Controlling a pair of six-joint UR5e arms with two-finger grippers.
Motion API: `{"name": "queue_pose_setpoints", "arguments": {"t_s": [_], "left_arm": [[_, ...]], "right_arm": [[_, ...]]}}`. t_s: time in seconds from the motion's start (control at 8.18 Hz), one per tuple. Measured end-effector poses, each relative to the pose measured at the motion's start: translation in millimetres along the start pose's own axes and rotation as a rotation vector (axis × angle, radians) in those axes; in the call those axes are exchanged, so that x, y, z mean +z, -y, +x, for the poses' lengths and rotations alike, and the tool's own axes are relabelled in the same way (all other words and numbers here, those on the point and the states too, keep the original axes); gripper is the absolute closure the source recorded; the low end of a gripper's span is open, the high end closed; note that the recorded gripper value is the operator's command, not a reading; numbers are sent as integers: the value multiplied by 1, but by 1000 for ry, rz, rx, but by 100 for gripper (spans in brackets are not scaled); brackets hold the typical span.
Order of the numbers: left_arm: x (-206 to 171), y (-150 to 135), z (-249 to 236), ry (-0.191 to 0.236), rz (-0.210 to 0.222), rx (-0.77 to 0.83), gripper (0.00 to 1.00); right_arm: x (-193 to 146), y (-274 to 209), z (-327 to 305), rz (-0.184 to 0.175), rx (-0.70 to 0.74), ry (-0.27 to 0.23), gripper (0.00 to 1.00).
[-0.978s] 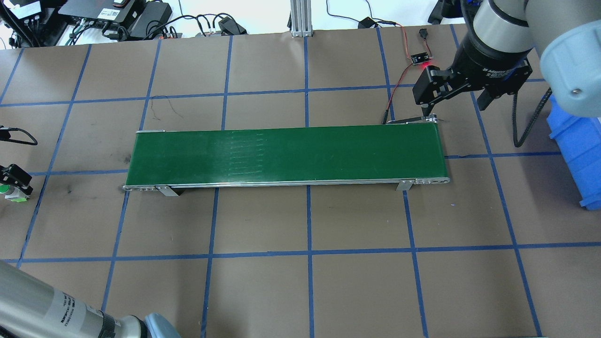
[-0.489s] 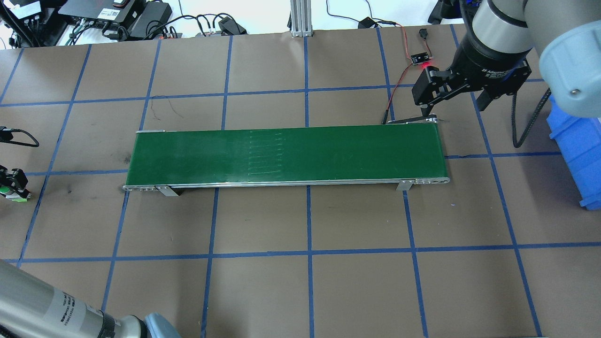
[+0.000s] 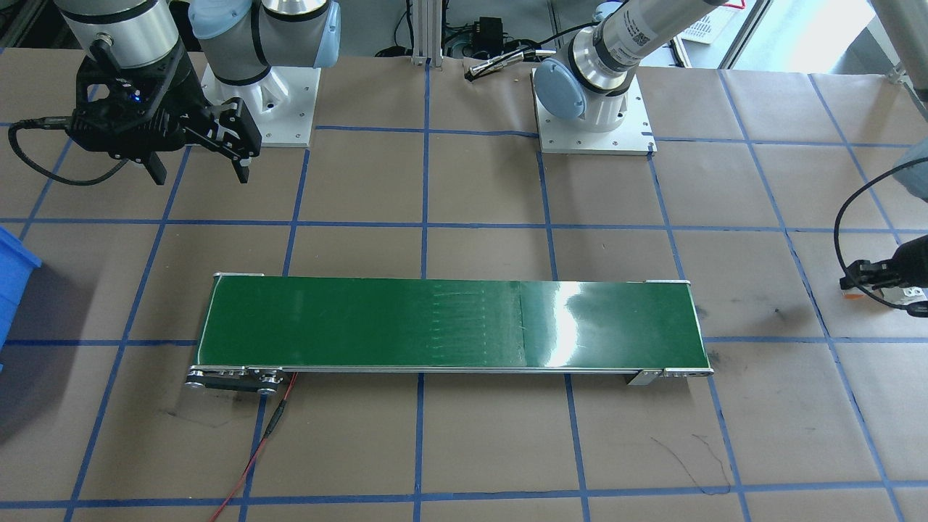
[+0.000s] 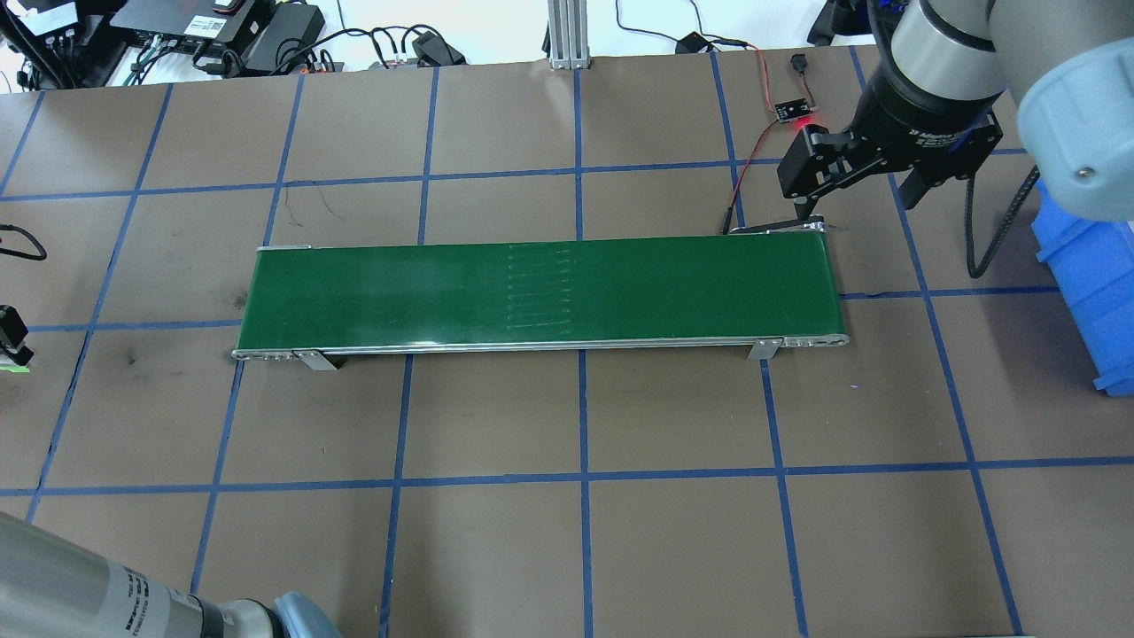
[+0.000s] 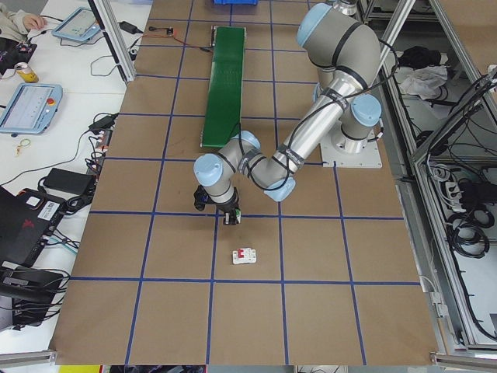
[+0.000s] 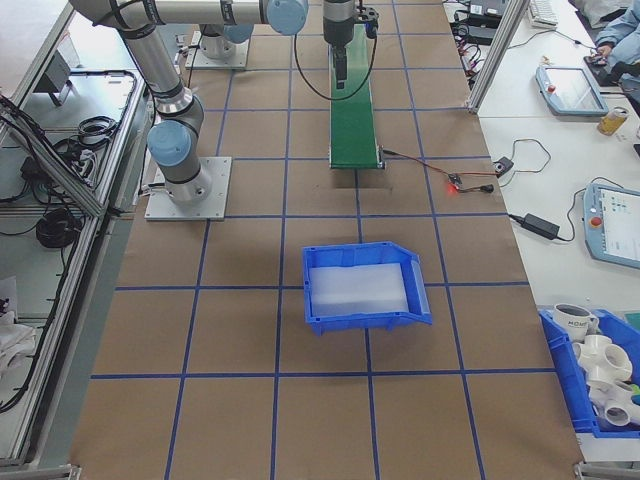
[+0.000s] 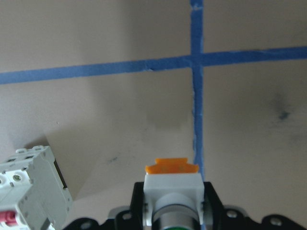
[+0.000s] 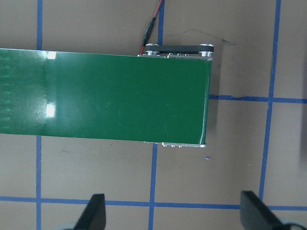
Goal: Move button from left to right
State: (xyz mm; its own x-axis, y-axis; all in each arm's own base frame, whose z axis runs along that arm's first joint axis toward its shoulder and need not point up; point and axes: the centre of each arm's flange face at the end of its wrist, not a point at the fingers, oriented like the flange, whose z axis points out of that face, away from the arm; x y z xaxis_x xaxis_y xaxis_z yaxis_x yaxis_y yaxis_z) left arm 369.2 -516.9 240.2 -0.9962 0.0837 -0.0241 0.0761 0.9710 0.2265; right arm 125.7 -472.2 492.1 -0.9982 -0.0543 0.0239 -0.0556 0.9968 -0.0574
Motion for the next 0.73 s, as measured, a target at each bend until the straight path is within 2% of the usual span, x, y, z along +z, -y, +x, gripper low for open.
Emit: {"name": "queue_pose_setpoints", "arguments": {"t_s": [0.12,0.37,0.49,0.73], "left_arm": [[-38,-11,20,-15,15,14,100],[-109,-12,84,-9,98,58,100],[-132,-3,121,4,122,74,100],[-149,22,191,16,144,133,100]], "right_arm": [[0,0,0,0,1,0,0],[0,0,1,0,1,-1,0],[0,0,1,0,1,-2,0],[0,0,1,-1,0,-3,0]]}}
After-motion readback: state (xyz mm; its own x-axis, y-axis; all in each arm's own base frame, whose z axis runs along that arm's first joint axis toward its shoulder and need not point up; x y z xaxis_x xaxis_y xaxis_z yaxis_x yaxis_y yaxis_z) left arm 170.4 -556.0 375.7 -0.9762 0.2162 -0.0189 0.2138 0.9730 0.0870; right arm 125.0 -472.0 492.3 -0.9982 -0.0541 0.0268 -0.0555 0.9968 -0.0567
